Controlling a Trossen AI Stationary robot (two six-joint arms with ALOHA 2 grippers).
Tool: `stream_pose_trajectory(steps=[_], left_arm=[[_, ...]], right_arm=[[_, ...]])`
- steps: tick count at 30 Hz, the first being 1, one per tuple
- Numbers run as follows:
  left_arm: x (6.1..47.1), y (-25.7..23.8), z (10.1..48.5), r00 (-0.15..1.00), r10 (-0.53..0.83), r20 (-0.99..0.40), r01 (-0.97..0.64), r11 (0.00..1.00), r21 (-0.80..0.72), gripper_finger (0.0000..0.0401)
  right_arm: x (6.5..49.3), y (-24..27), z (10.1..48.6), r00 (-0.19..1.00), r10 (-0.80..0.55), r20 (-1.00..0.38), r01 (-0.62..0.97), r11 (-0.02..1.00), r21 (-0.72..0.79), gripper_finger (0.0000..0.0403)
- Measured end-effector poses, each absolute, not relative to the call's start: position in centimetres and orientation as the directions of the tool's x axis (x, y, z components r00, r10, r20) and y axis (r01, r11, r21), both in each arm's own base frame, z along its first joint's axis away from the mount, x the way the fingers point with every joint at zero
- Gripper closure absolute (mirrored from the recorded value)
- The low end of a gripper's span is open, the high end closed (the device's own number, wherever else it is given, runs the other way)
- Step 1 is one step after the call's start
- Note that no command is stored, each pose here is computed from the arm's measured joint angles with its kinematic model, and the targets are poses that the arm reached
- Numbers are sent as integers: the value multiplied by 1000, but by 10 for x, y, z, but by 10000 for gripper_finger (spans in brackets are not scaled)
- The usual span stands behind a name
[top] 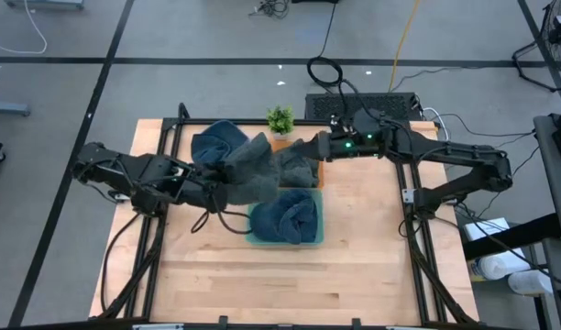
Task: Pick & Place hat
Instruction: Put the gray cap into the orange bin
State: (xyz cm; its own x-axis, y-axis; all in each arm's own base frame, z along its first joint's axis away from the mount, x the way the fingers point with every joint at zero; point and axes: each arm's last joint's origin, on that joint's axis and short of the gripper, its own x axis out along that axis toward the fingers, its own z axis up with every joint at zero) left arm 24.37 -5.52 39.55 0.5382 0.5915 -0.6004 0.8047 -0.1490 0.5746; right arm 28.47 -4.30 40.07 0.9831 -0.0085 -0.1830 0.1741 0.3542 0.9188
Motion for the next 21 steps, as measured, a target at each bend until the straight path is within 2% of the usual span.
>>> stream_pose_trajectory(steps=[10, 21], left_arm=[[252, -53, 400, 582, 585, -565, 778, -200, 595, 401], [253, -55, 401, 598, 576, -557, 766, -204, 610, 401]], right_arm=[[306, -43, 381, 969, 82, -235, 195, 338, 921, 170], [327, -45, 359, 950, 88, -300, 248, 372, 894, 170]])
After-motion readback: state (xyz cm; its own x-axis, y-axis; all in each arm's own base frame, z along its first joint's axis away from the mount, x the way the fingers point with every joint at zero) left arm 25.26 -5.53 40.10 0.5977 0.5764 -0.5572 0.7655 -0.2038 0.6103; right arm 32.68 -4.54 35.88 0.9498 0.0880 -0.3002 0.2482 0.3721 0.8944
